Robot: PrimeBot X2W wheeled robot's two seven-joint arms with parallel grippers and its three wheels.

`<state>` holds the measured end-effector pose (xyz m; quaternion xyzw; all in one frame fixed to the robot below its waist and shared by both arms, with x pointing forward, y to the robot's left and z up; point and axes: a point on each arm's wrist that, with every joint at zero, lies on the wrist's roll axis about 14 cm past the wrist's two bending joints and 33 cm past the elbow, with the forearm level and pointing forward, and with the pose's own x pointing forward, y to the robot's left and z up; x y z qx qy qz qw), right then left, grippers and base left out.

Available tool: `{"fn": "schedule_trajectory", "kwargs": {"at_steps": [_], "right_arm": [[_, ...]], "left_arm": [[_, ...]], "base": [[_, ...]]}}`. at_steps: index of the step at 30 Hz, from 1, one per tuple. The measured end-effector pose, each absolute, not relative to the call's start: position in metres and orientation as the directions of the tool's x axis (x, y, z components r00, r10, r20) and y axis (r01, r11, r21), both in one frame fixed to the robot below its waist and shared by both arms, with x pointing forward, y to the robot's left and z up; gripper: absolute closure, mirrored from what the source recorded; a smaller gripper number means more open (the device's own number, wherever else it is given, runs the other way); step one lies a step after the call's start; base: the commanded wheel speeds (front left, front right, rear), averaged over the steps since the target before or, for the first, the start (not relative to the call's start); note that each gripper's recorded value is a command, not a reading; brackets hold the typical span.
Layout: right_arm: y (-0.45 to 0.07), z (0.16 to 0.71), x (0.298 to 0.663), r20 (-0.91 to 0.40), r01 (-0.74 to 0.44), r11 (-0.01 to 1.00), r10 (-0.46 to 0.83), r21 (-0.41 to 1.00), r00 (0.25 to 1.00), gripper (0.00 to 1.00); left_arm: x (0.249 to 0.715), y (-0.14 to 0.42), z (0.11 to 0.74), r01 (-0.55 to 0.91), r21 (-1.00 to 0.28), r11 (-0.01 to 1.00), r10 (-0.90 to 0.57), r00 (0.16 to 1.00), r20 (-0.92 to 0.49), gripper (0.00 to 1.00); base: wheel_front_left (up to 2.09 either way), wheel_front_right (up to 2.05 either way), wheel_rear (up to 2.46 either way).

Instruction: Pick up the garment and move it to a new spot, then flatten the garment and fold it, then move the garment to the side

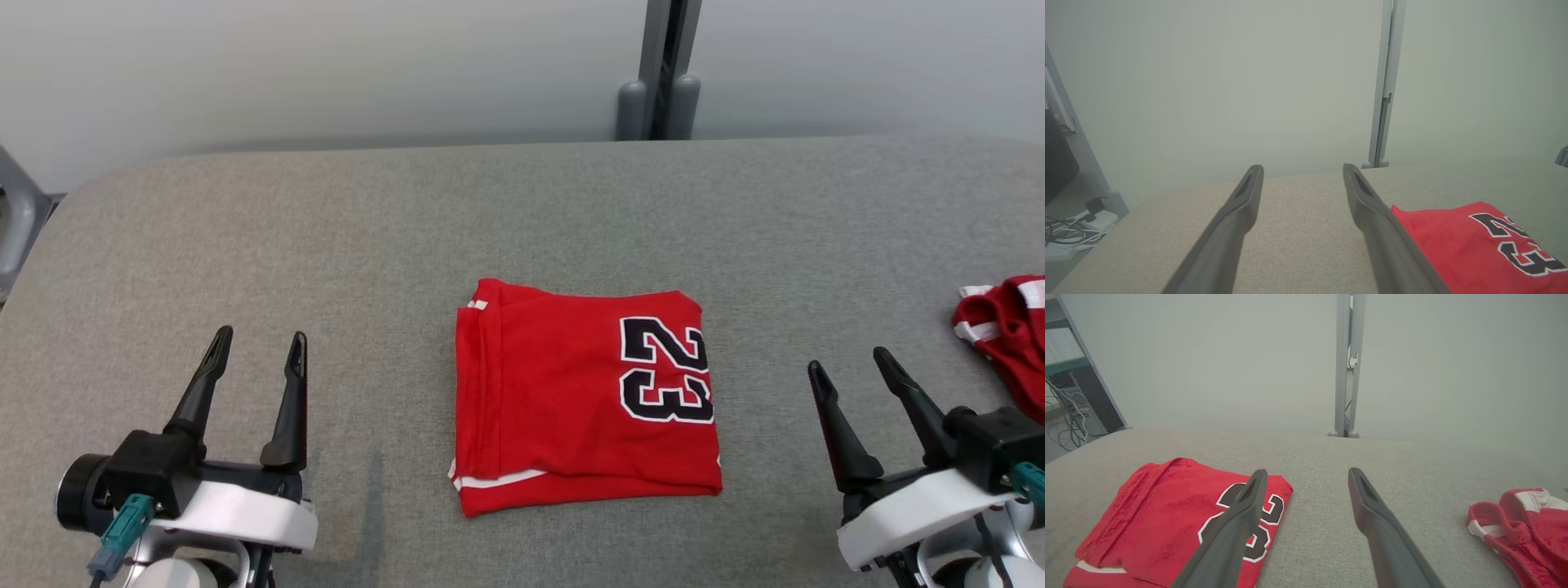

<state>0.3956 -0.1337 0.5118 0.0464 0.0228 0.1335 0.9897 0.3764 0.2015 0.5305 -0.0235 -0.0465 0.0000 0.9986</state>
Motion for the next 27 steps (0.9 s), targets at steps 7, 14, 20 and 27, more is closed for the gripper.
{"fn": "schedule_trajectory", "kwargs": {"at_steps": [7,14,20,27], "right_arm": [[-0.101,0.459,0.421,-0.177,-0.347,0.93,0.364,0.119,0.915,0.0],[-0.067,0.4,0.434,-0.313,-0.397,0.898,0.438,0.188,0.842,0.0],[-0.042,0.376,0.434,-0.367,-0.413,0.876,0.481,0.251,0.796,1.0],[-0.043,0.376,0.435,-0.364,-0.432,0.868,0.495,0.243,0.789,1.0]], "left_arm": [[0.391,0.207,0.524,-0.023,-0.064,0.998,0.029,0.995,0.096,0.0],[0.396,0.224,0.508,-0.08,-0.067,0.995,0.084,0.994,0.067,0.0],[0.396,0.234,0.503,-0.11,-0.06,0.992,0.113,0.992,0.057,0.0],[0.403,0.232,0.501,-0.1,-0.062,0.993,0.104,0.993,0.061,0.0]], "base": [[0.0,0.0,0.0],[0.0,0.0,0.0],[0.0,0.0,0.0],[0.0,0.0,0.0]]}}
